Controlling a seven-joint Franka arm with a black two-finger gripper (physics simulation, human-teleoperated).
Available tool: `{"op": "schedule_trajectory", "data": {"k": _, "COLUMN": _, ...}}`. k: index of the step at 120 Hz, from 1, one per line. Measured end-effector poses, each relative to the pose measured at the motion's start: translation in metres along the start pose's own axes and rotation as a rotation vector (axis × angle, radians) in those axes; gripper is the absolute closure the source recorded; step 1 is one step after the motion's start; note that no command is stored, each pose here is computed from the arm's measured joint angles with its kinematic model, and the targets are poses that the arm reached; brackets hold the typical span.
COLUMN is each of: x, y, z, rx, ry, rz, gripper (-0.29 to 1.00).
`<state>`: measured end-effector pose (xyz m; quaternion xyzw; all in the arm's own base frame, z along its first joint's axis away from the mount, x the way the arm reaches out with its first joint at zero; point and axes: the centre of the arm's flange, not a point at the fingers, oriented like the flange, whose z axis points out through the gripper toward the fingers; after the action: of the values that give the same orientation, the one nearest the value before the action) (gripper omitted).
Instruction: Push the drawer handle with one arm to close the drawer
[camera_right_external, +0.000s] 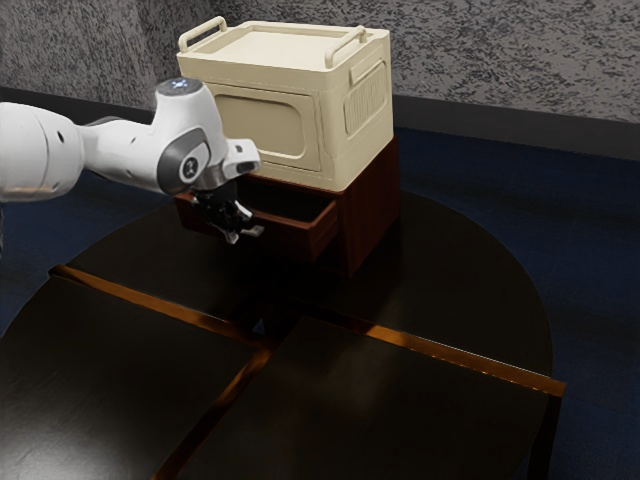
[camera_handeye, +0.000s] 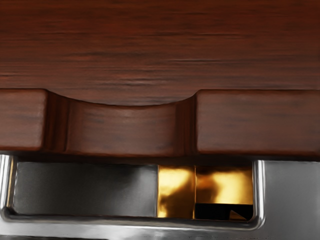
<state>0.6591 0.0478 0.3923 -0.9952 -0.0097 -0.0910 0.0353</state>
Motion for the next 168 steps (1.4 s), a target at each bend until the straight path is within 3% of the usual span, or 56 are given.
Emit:
{"op": "schedule_trajectory", "data": {"k": 75, "x": 0.045, "y": 0.0, "z": 0.013, "rx": -0.017, "ry": 0.029, "rz": 0.016, "gripper": 0.79}}
{"op": "schedule_trajectory", "data": {"k": 168, "x": 0.08, "y": -0.005, "z": 0.029, "rx": -0.014, "ry": 0.148, "rz": 0.018, "gripper": 0.79}}
